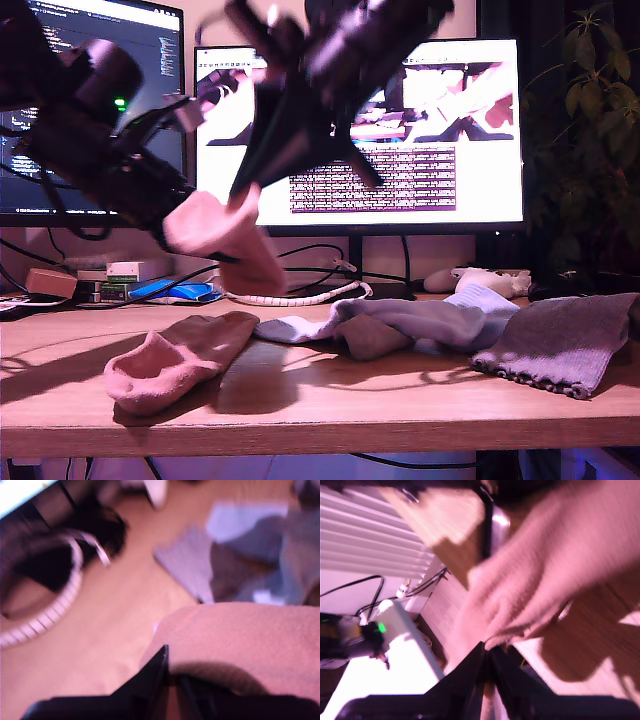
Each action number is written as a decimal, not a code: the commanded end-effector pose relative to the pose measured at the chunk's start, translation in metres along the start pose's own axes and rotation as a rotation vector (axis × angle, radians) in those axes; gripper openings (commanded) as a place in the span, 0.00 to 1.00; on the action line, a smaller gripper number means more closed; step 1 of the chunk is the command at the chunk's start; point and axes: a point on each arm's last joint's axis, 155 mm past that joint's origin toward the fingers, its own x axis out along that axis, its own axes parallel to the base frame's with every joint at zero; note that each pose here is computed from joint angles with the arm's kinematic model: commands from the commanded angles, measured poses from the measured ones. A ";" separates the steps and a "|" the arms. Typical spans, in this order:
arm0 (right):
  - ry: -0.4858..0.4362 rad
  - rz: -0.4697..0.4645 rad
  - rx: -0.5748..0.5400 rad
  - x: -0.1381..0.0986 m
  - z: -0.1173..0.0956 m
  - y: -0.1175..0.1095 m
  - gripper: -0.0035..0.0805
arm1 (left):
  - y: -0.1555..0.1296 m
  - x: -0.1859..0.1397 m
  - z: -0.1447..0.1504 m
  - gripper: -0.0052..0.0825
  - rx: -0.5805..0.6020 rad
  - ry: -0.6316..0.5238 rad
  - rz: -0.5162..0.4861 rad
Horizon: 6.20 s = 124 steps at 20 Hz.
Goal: Pair up the socks based on colour and pattern, by placing them on top of one another
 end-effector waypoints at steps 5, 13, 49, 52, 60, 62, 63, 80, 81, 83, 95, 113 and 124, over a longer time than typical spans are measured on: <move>0.016 0.016 0.001 0.029 -0.004 -0.004 0.03 | 0.009 -0.001 -0.018 0.03 -0.031 0.029 0.003; 0.060 0.029 0.019 0.067 -0.012 -0.012 0.03 | -0.003 0.020 -0.047 0.03 -0.042 0.081 -0.041; -0.023 0.056 0.019 0.050 0.010 0.005 0.45 | 0.039 -0.048 0.014 0.17 -0.024 0.047 0.187; -0.058 0.008 0.010 0.023 0.015 0.003 0.47 | 0.029 -0.048 0.014 0.12 -0.037 0.058 0.161; 0.035 -0.191 -0.046 -0.012 -0.013 -0.055 0.46 | -0.032 -0.043 0.019 0.04 -0.109 0.083 -0.042; 0.030 -0.240 -0.003 -0.024 -0.013 -0.077 0.46 | -0.048 -0.040 0.023 0.04 -0.109 0.081 -0.085; 0.009 -0.255 0.013 -0.033 -0.010 -0.085 0.46 | -0.055 -0.038 0.026 0.04 -0.103 0.078 -0.099; -0.229 -0.469 0.390 -0.130 -0.090 -0.175 0.46 | -0.105 -0.029 0.062 0.04 -0.019 -0.011 -0.215; -0.230 -0.483 0.423 -0.131 -0.096 -0.182 0.46 | -0.107 -0.029 0.063 0.04 -0.029 -0.011 -0.218; -0.237 -0.492 0.470 -0.132 -0.104 -0.192 0.46 | -0.108 -0.029 0.063 0.04 -0.030 -0.011 -0.221; -0.138 -0.512 0.551 -0.137 -0.139 -0.196 0.46 | -0.116 -0.022 0.083 0.04 0.010 -0.093 -0.240; -0.153 -0.525 0.627 -0.131 -0.139 -0.227 0.46 | -0.118 -0.022 0.082 0.04 -0.018 -0.086 -0.244; -0.309 -0.398 0.519 -0.120 -0.084 -0.209 0.03 | -0.117 -0.022 0.086 0.04 -0.012 -0.099 -0.241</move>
